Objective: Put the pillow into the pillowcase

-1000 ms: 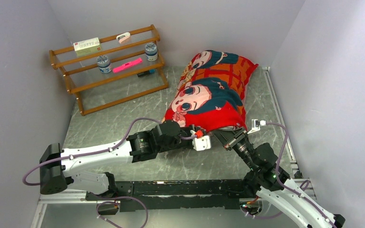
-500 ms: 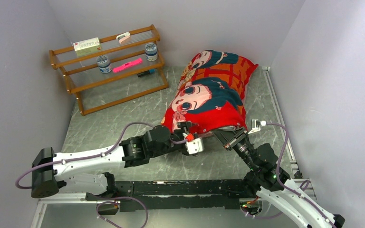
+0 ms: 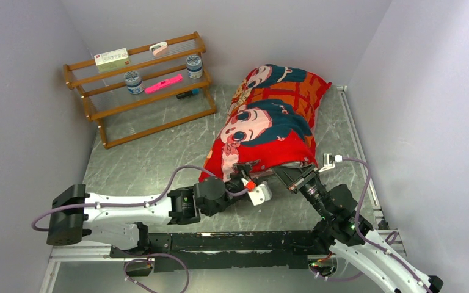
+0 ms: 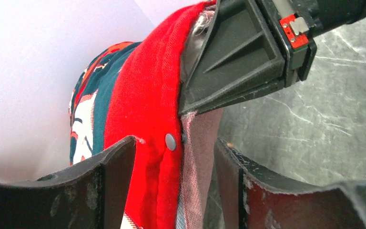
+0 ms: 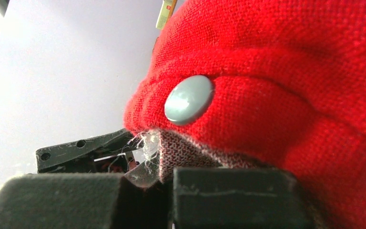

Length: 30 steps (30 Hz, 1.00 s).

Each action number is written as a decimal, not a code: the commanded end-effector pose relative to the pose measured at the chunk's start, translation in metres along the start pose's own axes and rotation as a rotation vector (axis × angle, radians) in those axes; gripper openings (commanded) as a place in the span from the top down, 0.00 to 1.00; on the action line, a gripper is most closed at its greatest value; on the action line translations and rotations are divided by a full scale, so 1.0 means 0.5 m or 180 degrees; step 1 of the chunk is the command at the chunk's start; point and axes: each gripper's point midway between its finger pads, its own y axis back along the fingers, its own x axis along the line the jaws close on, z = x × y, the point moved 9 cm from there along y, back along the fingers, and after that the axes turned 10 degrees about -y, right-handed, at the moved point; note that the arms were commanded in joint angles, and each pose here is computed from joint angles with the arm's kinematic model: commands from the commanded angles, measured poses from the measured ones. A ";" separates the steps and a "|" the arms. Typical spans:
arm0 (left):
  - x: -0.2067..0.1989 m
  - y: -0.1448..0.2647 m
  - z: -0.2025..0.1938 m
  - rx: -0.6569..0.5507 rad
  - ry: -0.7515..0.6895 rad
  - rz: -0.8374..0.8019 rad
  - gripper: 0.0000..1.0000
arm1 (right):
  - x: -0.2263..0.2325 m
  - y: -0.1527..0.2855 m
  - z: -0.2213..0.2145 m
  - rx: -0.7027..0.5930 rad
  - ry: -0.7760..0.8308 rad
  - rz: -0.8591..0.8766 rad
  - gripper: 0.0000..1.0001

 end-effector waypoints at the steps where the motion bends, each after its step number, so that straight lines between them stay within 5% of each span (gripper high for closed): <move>1: 0.012 -0.011 0.022 -0.0128 0.0139 0.0390 0.35 | 0.082 0.012 0.016 -0.0108 -0.0192 0.0685 1.00; 8: -0.018 -0.023 0.015 -0.0151 0.0184 0.0392 0.30 | 0.080 0.015 0.017 -0.0118 -0.0199 0.0677 1.00; 30: -0.026 -0.042 0.000 -0.0103 0.0011 0.0624 0.42 | 0.079 0.014 0.016 -0.0108 -0.0205 0.0694 1.00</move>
